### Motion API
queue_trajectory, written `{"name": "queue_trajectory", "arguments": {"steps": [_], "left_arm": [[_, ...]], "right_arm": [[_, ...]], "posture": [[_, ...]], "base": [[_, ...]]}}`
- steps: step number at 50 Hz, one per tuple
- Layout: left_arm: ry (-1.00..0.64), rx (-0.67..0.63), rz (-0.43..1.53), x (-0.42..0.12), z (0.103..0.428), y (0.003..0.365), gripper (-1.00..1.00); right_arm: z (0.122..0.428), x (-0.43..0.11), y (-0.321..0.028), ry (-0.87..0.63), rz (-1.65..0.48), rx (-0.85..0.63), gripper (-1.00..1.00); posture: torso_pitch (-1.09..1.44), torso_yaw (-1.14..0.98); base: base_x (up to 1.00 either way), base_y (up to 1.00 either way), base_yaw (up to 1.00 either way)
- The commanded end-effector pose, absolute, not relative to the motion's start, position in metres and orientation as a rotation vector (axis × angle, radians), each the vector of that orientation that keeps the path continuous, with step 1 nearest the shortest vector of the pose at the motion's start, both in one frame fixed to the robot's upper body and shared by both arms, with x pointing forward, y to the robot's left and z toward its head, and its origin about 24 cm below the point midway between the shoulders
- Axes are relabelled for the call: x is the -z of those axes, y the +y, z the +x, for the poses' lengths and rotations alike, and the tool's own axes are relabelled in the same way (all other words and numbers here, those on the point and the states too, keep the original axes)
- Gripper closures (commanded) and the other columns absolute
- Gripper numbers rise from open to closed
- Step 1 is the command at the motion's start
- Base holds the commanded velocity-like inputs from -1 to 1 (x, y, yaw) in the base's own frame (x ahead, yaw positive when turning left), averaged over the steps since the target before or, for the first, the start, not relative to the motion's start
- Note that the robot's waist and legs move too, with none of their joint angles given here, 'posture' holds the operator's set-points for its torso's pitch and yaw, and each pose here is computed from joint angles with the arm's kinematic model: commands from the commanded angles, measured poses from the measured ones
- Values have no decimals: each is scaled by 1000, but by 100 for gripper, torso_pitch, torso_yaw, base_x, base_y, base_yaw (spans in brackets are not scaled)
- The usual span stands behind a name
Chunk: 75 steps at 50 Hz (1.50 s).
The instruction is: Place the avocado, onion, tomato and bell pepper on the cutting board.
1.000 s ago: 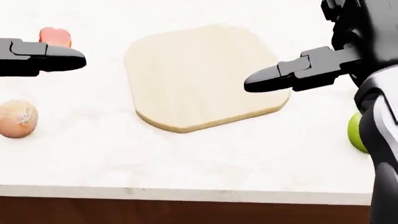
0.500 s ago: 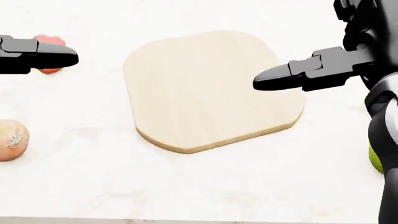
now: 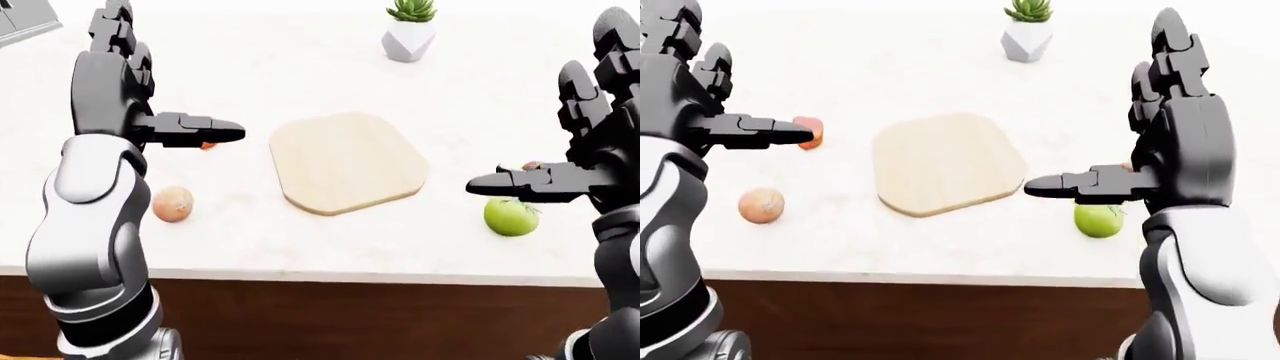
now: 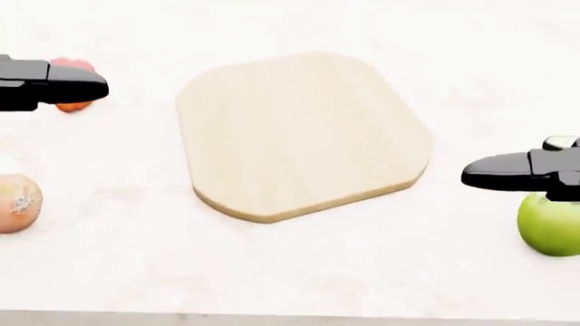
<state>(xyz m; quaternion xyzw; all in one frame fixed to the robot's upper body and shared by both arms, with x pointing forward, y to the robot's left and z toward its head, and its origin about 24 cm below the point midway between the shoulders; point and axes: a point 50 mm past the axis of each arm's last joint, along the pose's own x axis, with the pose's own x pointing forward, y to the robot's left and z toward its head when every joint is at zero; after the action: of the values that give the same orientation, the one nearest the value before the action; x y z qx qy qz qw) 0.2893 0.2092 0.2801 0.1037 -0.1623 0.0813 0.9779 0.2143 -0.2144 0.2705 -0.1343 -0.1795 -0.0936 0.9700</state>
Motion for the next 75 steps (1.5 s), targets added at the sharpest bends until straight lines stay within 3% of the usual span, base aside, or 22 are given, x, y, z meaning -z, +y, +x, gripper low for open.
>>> {"name": "queue_trajectory", "arguments": {"steps": [1, 13, 37, 39, 47, 62, 75], "left_arm": [[-414, -175, 217, -296, 283, 209, -100], [-415, -170, 220, -296, 289, 207, -100], [-409, -172, 234, -293, 290, 206, -100], [-407, -172, 235, -292, 291, 206, -100], [-407, -171, 236, -291, 291, 206, -100], [-410, -161, 242, -295, 292, 203, -100], [-408, -161, 250, -293, 292, 202, -100]], "right_arm": [[208, -277, -217, -410, -295, 218, -100], [187, -265, -238, -376, -328, 338, -100], [178, -220, -243, -249, -301, 442, -100], [182, -217, -241, -241, -297, 448, -87], [185, -206, -244, -213, -284, 463, -73], [166, -200, -251, -188, -280, 486, -75], [165, -186, -252, -163, -266, 483, -62]], "posture": [[0, 0], [0, 0], [0, 0], [0, 0], [0, 0], [0, 0], [0, 0]], "base": [[0, 0, 0], [0, 0, 0], [0, 0, 0], [0, 0, 0], [0, 0, 0], [0, 0, 0], [0, 0, 0]]}}
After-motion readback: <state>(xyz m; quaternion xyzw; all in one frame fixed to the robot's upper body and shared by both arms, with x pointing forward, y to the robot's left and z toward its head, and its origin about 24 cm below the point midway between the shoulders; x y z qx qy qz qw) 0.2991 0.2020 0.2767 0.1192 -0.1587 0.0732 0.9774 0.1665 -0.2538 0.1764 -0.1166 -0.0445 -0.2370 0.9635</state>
